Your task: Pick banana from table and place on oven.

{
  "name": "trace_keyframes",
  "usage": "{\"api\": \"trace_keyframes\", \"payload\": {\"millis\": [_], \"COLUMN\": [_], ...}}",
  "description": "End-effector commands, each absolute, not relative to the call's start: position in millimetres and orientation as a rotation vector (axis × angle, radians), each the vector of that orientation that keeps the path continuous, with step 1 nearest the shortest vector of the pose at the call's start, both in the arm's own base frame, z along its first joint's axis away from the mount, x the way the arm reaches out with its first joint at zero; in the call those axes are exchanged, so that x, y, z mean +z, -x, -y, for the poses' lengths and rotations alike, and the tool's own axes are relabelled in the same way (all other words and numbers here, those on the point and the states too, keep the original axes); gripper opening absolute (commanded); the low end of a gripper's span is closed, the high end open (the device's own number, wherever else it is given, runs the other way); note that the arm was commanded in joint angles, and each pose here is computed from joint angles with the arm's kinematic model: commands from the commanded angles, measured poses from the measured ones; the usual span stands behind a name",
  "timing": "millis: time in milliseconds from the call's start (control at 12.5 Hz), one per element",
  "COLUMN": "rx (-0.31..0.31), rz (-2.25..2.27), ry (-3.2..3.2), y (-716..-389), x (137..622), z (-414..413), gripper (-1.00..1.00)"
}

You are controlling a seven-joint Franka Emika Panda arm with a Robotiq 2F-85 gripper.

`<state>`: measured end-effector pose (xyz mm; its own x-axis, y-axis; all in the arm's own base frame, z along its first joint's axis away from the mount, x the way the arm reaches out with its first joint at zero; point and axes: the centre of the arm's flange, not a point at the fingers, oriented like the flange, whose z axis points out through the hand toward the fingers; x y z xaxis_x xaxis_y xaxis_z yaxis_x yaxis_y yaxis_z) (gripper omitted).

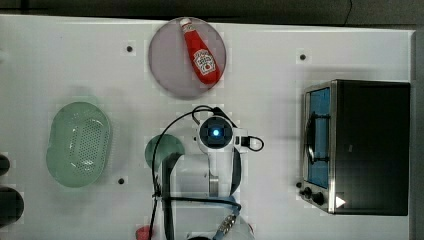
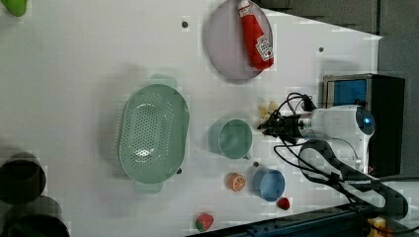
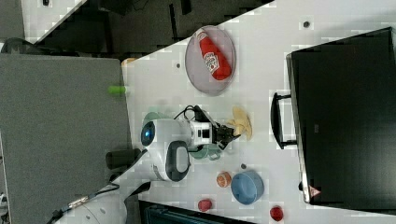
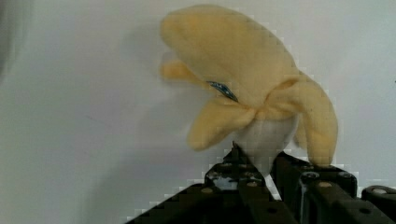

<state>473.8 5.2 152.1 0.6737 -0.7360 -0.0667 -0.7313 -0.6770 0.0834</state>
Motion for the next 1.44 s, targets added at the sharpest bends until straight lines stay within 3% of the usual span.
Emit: {"api": "trace_keyframes", "payload": {"millis": [80, 320, 560, 800, 1120, 1440], "rx": [0.041, 0.076, 0.041, 0.009, 0.036, -0.035], "rz": [1.273, 1.275, 1.302, 1.411, 1.381, 1.187], "ry": [-2.877, -2.873, -2.842, -2.795, -2.820, -2.859], "y": [-496, -500, -494, -492, -508, -512], "x": [229, 339, 458, 543, 567, 528], "z": [-10, -10, 0, 42, 140, 253], "gripper": [-0.58, -0.58, -0.58, -0.58, -0.58, -0.58]}}
